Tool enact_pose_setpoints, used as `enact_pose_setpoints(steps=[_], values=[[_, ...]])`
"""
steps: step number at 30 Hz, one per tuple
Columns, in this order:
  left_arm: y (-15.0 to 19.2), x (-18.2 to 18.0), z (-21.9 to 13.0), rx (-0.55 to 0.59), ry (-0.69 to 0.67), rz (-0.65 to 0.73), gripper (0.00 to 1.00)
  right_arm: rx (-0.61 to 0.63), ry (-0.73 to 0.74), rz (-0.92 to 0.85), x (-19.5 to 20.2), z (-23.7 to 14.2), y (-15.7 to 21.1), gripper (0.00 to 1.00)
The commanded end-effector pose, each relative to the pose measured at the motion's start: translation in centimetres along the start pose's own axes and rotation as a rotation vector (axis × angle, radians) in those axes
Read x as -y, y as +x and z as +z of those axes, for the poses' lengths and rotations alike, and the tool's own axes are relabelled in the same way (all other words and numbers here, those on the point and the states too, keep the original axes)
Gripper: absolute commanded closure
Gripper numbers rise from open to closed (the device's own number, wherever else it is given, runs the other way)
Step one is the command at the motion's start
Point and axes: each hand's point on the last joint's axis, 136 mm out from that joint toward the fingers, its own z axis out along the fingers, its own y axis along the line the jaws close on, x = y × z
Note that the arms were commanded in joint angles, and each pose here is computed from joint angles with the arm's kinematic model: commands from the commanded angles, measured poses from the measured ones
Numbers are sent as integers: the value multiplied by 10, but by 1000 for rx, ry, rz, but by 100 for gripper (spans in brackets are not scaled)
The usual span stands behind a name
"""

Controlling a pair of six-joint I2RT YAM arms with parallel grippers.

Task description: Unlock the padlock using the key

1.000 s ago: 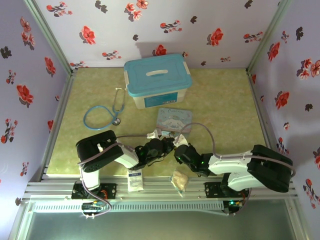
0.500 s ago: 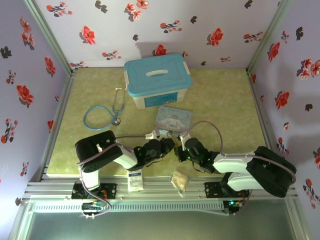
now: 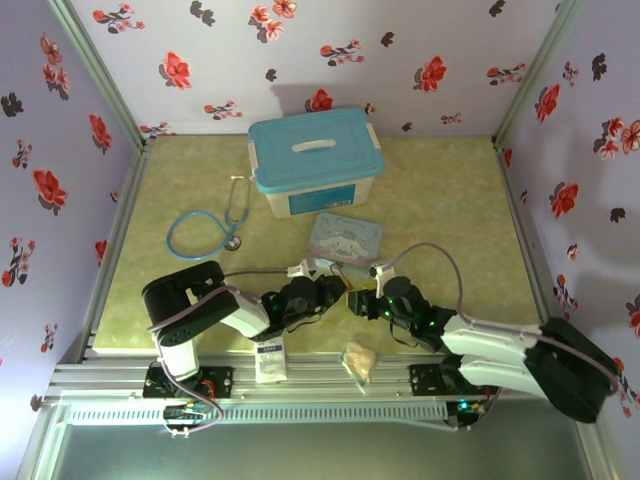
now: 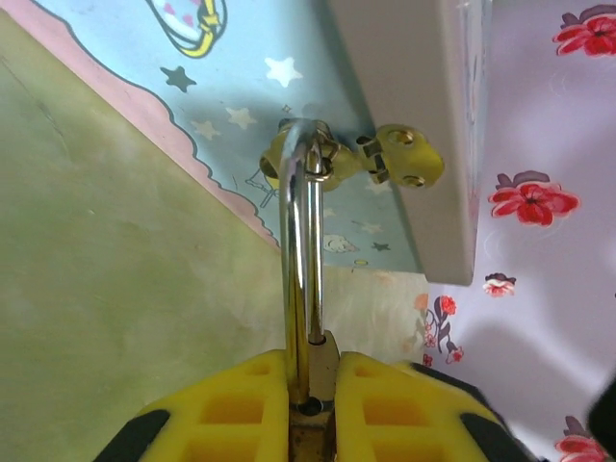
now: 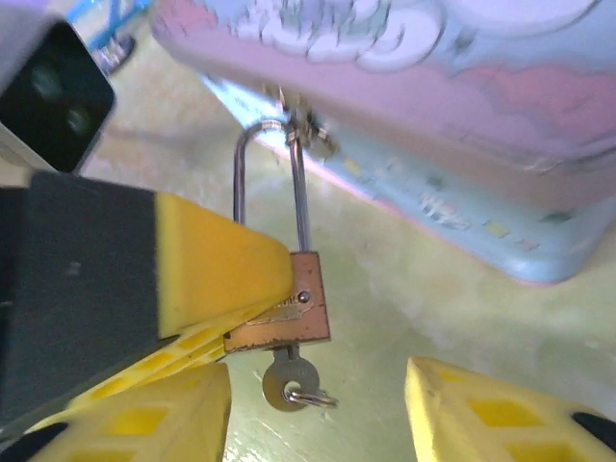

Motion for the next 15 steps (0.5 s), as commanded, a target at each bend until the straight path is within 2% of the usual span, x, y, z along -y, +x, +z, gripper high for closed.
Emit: enact_pose_setpoints(steps=[1, 5, 11, 15], values=[[-8, -6, -5, -8, -32, 53, 100, 44, 107, 65, 25, -13, -1, 40], [-4, -17, -2, -61, -77, 81, 100, 84, 184, 89, 39, -23, -10, 36], [5, -36, 1, -128, -143, 110, 100, 104, 359, 129, 65, -24, -23, 36], [1, -41, -1, -154, -167, 135, 100, 70, 352, 139, 63, -12, -21, 37]])
